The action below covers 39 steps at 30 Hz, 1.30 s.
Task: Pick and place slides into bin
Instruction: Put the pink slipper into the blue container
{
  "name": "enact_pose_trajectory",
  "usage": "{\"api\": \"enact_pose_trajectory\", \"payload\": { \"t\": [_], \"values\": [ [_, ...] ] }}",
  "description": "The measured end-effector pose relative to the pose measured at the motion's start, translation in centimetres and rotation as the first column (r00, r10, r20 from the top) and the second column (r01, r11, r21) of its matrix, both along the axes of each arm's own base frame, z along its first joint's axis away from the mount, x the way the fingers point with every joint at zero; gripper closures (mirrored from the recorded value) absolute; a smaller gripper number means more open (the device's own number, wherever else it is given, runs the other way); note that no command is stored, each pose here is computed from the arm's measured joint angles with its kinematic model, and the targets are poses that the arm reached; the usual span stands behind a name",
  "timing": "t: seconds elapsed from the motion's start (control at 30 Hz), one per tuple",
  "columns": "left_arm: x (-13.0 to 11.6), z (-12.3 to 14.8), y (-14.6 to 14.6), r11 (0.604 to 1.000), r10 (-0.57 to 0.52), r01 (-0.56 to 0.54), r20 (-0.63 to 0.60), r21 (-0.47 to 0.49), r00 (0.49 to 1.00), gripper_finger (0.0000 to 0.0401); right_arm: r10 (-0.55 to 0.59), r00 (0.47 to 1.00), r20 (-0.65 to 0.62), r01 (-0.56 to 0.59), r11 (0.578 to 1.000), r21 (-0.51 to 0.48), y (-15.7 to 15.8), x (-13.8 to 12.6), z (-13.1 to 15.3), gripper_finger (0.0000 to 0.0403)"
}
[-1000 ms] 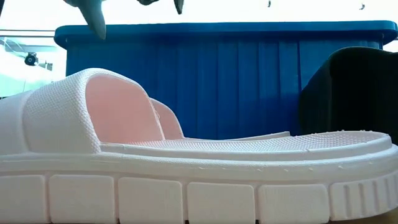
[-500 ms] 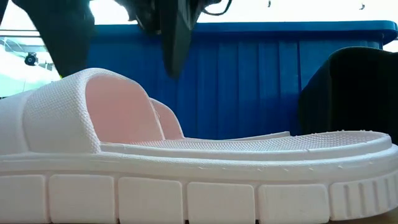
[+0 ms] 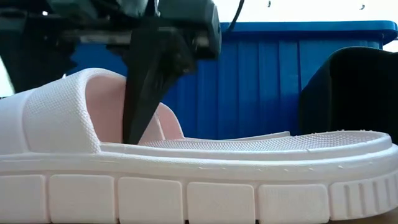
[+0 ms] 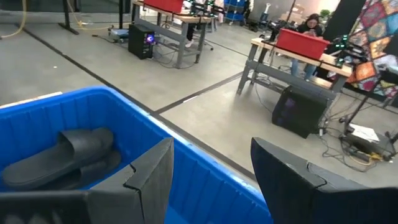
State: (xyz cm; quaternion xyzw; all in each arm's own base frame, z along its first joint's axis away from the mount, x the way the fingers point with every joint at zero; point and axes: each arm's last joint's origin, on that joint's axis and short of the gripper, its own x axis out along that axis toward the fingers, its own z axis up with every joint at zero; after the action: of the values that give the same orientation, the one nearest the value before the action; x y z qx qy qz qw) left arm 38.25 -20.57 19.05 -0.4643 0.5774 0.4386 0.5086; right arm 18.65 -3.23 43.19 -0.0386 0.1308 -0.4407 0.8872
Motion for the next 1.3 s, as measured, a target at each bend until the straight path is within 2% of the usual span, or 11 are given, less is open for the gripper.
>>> {"api": "enact_pose_trajectory", "payload": {
  "t": [0.13,0.23,0.63,0.8,0.93,1.03,1.1,1.17,1.27,1.3],
  "values": [
    [0.0,-0.4,-0.2,0.999,-0.038,0.038,-0.016,-0.025,0.999,0.0039,0.009,1.0,-0.001,-0.009,1.0,0.002,0.0,0.0,0.0,0.0197],
    [-0.1,-0.3,-0.3,0.998,-0.043,0.043,-0.021,-0.036,0.999,0.0073,0.009,1.0,-0.002,-0.009,1.0,0.001,0.0,0.0,0.0,0.0197],
    [-0.5,0.6,-0.3,0.987,-0.143,0.141,-0.017,-0.074,0.99,0.0304,0.01,1.0,-0.007,-0.01,1.0,-0.001,0.0,0.0,-0.1,0.0197],
    [-0.9,1.4,-0.1,0.974,-0.213,0.212,-0.01,-0.082,0.977,0.0385,0.01,1.0,-0.011,-0.01,1.0,-0.002,0.0,0.0,-0.1,0.0197],
    [-1.6,3.6,0.1,0.942,-0.316,0.319,0.046,-0.108,0.948,0.039,0.01,1.0,-0.012,-0.01,1.0,-0.002,0.0,0.0,-0.1,0.0197],
    [-2.4,6.6,0.5,0.919,-0.355,0.373,0.14,-0.131,0.924,0.0393,0.01,1.0,-0.012,-0.01,1.0,-0.002,0.0,0.0,-0.1,0.0197],
    [-3.0,9.3,0.9,0.9,-0.375,0.416,0.249,-0.133,0.893,0.0397,0.01,1.0,-0.013,-0.01,1.0,-0.002,0.0,0.0,-0.1,0.0197],
    [-3.5,12.2,1.2,0.869,-0.402,0.481,0.406,-0.112,0.821,0.0398,0.009,1.0,-0.015,-0.009,1.0,-0.002,0.0,0.0,-0.2,0.0197],
    [-4.3,17.1,1.9,0.862,-0.389,0.506,0.654,0.01,0.649,0.0399,0.009,1.0,-0.022,-0.009,1.0,-0.001,0.0,0.0,-0.2,0.0197],
    [-4.8,18.9,2.4,0.868,-0.386,0.491,0.724,0.075,0.571,0.0399,0.009,1.0,-0.024,-0.009,1.0,-0.001,0.0,0.0,-0.2,0.0197]
  ]
}}
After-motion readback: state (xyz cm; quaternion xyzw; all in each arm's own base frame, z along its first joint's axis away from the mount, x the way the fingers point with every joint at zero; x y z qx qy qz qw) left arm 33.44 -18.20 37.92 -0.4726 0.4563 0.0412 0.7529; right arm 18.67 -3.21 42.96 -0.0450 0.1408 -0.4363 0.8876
